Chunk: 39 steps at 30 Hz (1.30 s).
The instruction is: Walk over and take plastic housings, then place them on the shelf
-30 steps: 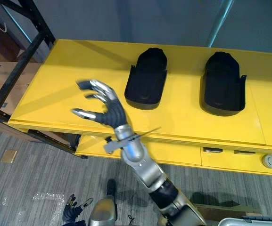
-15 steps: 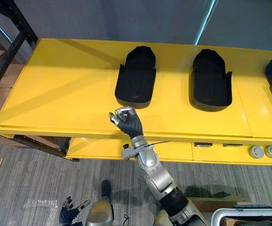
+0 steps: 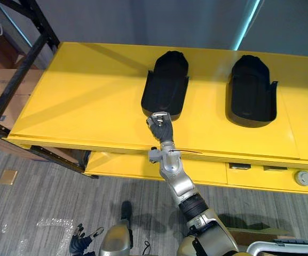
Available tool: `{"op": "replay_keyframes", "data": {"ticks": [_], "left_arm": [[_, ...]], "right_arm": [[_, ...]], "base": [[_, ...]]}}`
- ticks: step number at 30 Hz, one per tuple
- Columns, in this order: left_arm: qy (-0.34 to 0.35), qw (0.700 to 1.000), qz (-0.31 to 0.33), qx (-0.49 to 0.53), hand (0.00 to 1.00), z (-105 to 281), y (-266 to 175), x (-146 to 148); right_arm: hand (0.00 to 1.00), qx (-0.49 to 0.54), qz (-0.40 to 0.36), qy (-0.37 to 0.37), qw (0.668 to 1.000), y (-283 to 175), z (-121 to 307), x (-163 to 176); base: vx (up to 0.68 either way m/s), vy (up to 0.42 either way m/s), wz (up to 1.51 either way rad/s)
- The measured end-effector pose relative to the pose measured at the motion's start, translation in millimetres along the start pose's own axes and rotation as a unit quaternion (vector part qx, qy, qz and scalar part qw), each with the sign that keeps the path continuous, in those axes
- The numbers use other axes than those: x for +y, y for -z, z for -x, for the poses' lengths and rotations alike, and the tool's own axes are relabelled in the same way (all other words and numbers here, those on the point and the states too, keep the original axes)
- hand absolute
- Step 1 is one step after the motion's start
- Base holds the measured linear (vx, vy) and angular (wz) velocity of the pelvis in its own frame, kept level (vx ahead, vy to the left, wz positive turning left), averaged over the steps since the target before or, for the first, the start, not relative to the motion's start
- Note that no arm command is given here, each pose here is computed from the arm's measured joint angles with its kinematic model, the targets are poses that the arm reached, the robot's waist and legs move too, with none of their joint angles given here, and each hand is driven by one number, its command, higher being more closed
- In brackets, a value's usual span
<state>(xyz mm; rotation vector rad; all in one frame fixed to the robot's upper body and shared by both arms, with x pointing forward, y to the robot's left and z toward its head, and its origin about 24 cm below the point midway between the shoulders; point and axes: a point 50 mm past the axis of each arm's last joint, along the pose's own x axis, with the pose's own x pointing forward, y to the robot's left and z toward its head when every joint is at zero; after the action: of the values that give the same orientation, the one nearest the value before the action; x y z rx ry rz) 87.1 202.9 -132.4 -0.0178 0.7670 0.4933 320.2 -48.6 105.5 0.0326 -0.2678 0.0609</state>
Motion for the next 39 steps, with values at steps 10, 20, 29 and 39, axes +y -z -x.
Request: {"op": "replay_keyframes", "data": {"ticks": [10,20,29,39], "left_arm": [[0.007,1.0,0.01,0.002,0.0,0.4,-0.1,-3.1],[0.015,1.0,0.022,0.004,0.0,0.7,-0.1,-7.0],[0.017,1.0,0.02,-0.003,0.0,0.7,0.1,-7.4],[0.003,0.997,-0.068,-0.02,0.0,-4.6,-0.9,18.5]], "right_arm": [[1.0,-0.015,0.022,0.022,0.999,-7.4,-15.8,-5.7],[1.0,-0.016,0.049,0.054,0.997,-7.3,-28.6,-12.1],[0.0,-0.097,-0.02,0.019,0.995,-27.2,9.2,-8.3],[0.0,-0.032,0.005,0.123,0.992,-11.2,112.0,-105.8]], "base": [[0.0,0.0,0.01],[-0.02,-0.003,0.02],[0.02,-0.01,-0.09],[0.03,-0.03,-0.52]]}}
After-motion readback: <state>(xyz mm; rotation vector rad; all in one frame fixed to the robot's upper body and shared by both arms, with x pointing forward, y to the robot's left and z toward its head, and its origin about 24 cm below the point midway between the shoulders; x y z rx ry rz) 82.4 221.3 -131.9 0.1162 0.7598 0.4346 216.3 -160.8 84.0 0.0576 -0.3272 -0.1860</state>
